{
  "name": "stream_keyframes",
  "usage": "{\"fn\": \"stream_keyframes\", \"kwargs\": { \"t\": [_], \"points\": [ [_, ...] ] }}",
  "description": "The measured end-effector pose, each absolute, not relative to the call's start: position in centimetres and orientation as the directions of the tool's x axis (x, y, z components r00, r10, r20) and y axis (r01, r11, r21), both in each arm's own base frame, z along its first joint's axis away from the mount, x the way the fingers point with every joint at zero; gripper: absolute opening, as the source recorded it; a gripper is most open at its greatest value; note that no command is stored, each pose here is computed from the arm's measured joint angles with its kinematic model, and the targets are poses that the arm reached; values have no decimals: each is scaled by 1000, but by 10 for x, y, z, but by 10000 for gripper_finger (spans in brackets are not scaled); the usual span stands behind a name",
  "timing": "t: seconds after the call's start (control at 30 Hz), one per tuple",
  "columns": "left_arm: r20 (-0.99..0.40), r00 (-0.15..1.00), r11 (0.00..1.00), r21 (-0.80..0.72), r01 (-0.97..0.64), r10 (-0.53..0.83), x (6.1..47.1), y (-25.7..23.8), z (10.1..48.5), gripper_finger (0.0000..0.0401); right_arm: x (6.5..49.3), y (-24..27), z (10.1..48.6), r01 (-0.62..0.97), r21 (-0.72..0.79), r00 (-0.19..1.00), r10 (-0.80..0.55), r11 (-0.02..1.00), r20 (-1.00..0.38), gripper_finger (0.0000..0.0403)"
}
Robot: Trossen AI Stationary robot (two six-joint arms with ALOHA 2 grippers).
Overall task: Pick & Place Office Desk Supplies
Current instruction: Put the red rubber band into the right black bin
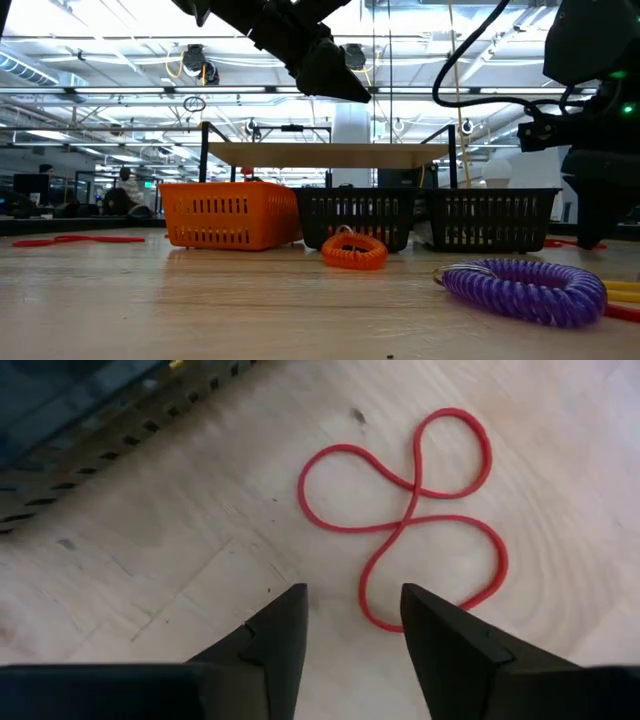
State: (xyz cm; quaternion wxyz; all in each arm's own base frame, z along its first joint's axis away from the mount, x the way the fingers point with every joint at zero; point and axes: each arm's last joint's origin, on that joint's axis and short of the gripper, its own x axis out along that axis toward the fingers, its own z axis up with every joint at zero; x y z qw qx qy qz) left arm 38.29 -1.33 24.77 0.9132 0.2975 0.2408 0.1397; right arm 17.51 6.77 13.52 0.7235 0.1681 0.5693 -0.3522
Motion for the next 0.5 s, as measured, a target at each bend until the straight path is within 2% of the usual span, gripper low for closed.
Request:
{"fn": "stream_keyframes", "kwargs": {
  "t": [0.13,0.3,0.5],
  "points": [
    [-357,845,784,610,-112,399,383,-13,248,278,177,64,134,715,-163,88,-319,680,-944,112],
    [-360,844,784,611,-110,399,383,-13,247,278,179,59,133,719,-170,75,-318,674,-945,17],
    [-361,843,784,611,-109,398,383,-13,247,278,175,49,134,722,-262,45,-422,640,-905,1]
  ]
}}
